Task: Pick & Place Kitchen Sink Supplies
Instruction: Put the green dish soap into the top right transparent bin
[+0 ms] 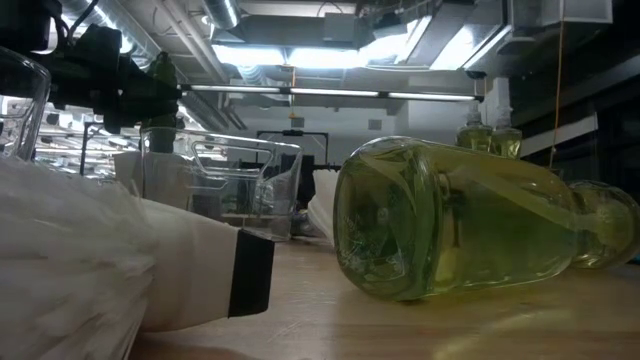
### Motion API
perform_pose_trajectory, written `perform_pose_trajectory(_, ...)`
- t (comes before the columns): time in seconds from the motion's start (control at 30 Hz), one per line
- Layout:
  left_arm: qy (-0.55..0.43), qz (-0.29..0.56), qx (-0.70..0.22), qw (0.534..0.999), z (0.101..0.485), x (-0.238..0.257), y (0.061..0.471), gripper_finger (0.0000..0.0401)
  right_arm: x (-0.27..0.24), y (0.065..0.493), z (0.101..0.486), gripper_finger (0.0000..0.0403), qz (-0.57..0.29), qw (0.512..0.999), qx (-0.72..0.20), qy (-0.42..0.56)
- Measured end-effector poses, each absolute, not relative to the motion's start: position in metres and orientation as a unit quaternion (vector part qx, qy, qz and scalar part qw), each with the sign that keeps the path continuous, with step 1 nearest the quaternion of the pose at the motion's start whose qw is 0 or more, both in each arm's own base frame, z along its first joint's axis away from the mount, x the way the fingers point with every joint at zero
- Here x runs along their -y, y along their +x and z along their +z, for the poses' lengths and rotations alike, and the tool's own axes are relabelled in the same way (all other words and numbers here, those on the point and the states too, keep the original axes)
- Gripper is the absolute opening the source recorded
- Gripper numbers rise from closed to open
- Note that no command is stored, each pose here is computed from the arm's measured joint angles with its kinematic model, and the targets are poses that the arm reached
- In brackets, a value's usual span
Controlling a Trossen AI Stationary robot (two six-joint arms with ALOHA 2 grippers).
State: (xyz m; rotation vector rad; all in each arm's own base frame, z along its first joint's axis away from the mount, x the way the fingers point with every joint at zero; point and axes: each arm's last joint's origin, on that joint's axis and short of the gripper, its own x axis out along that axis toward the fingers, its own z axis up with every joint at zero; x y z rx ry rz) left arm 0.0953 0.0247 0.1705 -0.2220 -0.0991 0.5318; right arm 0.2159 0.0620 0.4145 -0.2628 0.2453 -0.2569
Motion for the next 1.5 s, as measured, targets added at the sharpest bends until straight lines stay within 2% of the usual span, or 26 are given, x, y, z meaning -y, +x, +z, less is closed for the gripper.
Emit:
perform_pose_trajectory(0.13,-0.109,0.262,0.049,0.958,0.171,-0.025,0.095,0.0191,-0.091,0.216,0.405,0.0316,-0.056,0.978,-0.160,-0.124)
perform_pose_trajectory(0.33,-0.109,0.262,0.049,0.958,0.170,-0.025,0.095,0.0190,-0.119,0.213,0.391,0.0316,-0.039,0.979,-0.194,0.048)
perform_pose_trajectory(0.47,-0.109,0.262,0.049,0.958,0.171,-0.025,0.095,0.0191,-0.124,0.210,0.376,0.0316,-0.056,0.944,-0.258,0.196)
perform_pose_trajectory(0.57,-0.109,0.262,0.049,0.958,0.170,-0.025,0.095,0.0191,-0.126,0.208,0.363,0.0316,-0.053,0.907,-0.336,0.248)
perform_pose_trajectory(0.67,-0.109,0.262,0.049,0.958,0.171,-0.025,0.095,0.0190,-0.128,0.206,0.348,0.0316,-0.038,0.885,-0.416,0.204)
perform_pose_trajectory(0.77,-0.109,0.262,0.049,0.958,0.170,-0.025,0.095,0.0191,-0.131,0.207,0.333,0.0316,-0.001,0.874,-0.477,0.087)
perform_pose_trajectory(0.9,-0.109,0.262,0.049,0.958,0.171,-0.025,0.095,0.0191,-0.139,0.215,0.306,0.0316,0.071,0.846,-0.522,-0.083)
perform_pose_trajectory(1.07,-0.109,0.262,0.049,0.958,0.170,-0.025,0.095,0.0190,-0.146,0.226,0.261,0.0316,0.109,0.786,-0.575,-0.202)
perform_pose_trajectory(1.3,-0.109,0.262,0.049,0.958,0.171,-0.025,0.095,0.0191,-0.140,0.228,0.203,0.0316,0.117,0.720,-0.639,-0.245)
perform_pose_trajectory(1.5,-0.110,0.262,0.049,0.958,0.171,-0.025,0.095,0.0190,-0.133,0.234,0.182,0.0316,0.123,0.743,-0.627,-0.200)
